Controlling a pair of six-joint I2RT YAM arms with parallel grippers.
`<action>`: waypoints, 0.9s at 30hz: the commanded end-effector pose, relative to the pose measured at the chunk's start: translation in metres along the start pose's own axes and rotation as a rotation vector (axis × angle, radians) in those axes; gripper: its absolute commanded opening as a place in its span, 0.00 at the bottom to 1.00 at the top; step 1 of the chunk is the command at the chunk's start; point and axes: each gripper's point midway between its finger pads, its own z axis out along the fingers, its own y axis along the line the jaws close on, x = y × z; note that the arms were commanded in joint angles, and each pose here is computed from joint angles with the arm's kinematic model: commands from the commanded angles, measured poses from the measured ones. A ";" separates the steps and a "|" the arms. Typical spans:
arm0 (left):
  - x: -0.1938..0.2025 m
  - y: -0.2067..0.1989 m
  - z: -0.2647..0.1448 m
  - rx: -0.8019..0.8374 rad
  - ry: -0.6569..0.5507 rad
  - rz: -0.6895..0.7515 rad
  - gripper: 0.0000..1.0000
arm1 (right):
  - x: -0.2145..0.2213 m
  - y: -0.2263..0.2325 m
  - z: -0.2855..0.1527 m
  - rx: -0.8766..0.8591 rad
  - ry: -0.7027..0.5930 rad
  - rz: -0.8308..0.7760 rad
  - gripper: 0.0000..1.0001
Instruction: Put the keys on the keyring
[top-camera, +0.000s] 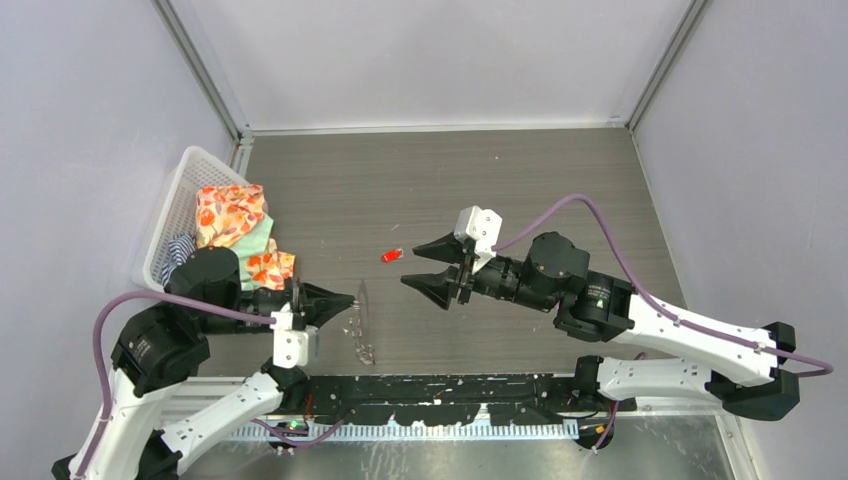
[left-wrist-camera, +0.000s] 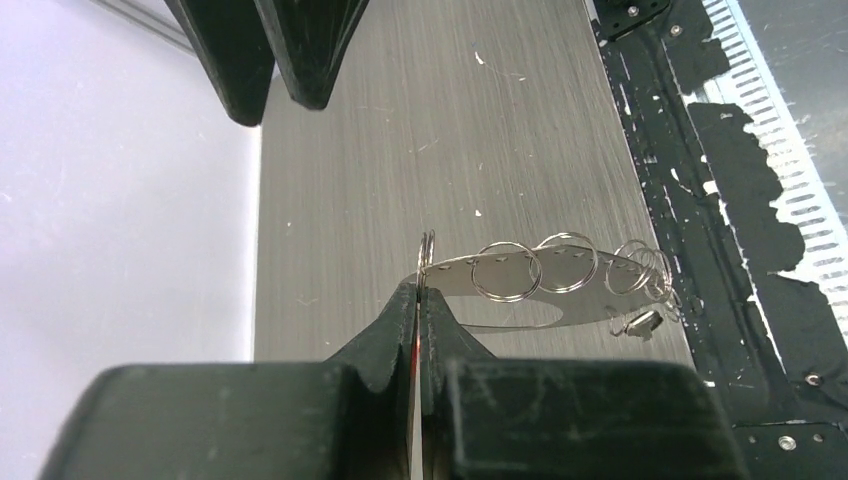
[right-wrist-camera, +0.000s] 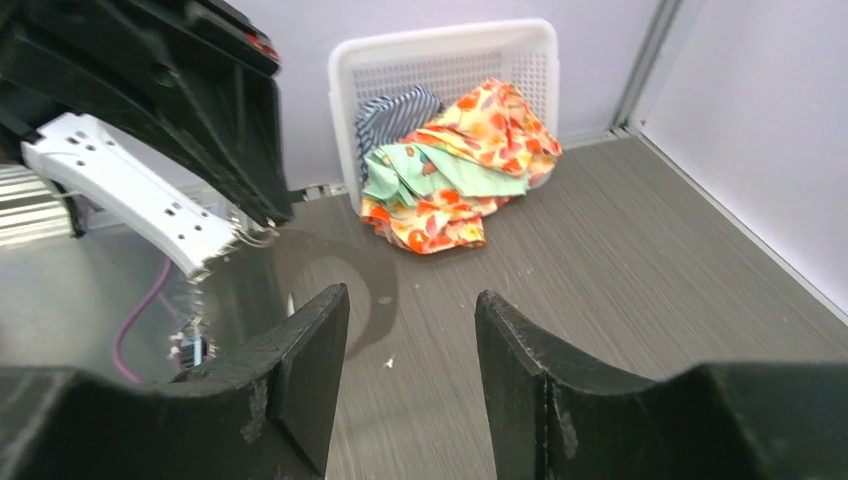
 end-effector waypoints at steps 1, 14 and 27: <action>-0.010 0.005 -0.003 -0.024 -0.043 0.102 0.00 | 0.014 -0.027 0.000 0.139 0.026 0.007 0.54; 0.013 0.002 0.001 -0.084 0.093 -0.458 0.00 | 0.125 -0.127 0.002 0.520 0.256 0.270 0.66; 0.018 -0.019 -0.004 -0.008 0.149 -0.532 0.00 | 0.286 -0.187 0.081 0.522 0.483 0.351 0.57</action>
